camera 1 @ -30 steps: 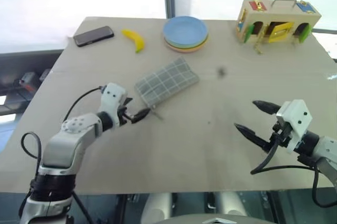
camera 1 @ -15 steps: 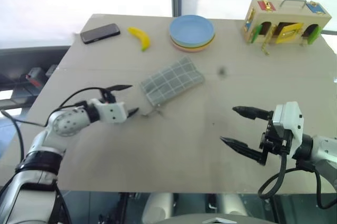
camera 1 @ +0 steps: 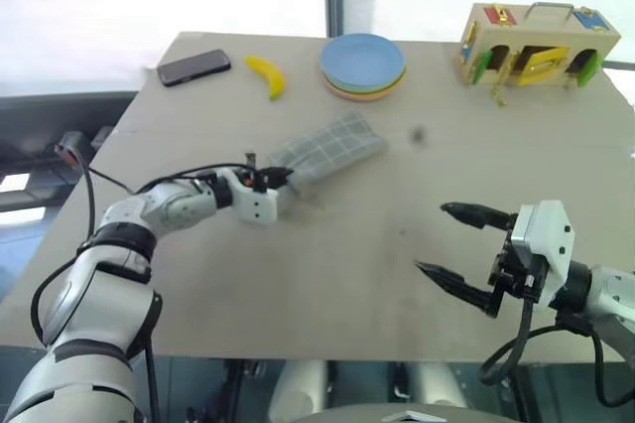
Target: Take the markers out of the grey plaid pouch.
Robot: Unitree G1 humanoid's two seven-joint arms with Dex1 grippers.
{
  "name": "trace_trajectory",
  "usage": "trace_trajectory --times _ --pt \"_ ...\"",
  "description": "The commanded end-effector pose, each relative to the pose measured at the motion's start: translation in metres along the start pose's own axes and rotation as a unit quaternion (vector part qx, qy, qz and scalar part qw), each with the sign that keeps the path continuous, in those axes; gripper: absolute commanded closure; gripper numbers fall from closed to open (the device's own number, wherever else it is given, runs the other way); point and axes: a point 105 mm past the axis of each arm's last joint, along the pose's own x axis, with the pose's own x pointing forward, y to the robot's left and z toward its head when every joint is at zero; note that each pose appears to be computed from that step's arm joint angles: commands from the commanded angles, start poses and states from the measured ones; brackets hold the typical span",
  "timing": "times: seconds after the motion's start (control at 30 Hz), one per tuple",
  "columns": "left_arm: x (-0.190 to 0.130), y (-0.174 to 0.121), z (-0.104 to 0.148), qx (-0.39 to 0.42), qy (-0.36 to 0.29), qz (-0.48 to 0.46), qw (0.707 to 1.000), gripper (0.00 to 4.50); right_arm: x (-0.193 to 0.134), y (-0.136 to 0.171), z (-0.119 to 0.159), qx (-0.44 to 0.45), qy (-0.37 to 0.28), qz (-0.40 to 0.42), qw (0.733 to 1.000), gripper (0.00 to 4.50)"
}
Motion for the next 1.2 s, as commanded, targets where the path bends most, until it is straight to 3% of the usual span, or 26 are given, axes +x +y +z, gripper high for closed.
trace_trajectory --times 0.03,0.1,0.33,0.43,0.53,0.9,1.07,1.2 --pt "0.013 0.016 0.013 -0.055 -0.037 0.048 0.997 4.46 0.005 -0.004 0.003 -0.012 0.011 -0.043 0.999 0.0" --pt "0.02 0.029 0.018 -0.113 -0.05 0.085 0.989 4.46 0.012 -0.01 -0.003 0.009 0.038 -0.068 0.997 0.0" --pt "0.035 0.038 0.057 -0.209 -0.114 0.11 0.965 4.46 0.071 -0.016 0.013 0.112 0.005 -0.012 0.994 0.0" --pt "0.037 0.034 0.069 -0.217 -0.119 0.106 0.963 4.5 0.093 -0.019 0.015 0.126 0.013 0.009 0.992 0.8" --pt "0.037 0.031 0.074 -0.224 -0.116 0.106 0.962 4.5 0.108 -0.026 0.013 0.115 0.026 0.001 0.993 2.14" --pt "0.034 0.032 0.079 -0.215 -0.109 0.114 0.964 4.5 0.121 -0.033 -0.002 0.089 0.069 0.013 0.994 2.14" --pt "0.034 0.029 0.079 -0.21 -0.108 0.113 0.965 4.5 0.12 -0.041 -0.007 0.07 0.083 -0.001 0.994 4.23" --pt "0.035 0.026 0.081 -0.207 -0.112 0.112 0.965 4.5 0.12 -0.042 -0.009 0.051 0.091 -0.002 0.995 4.38"
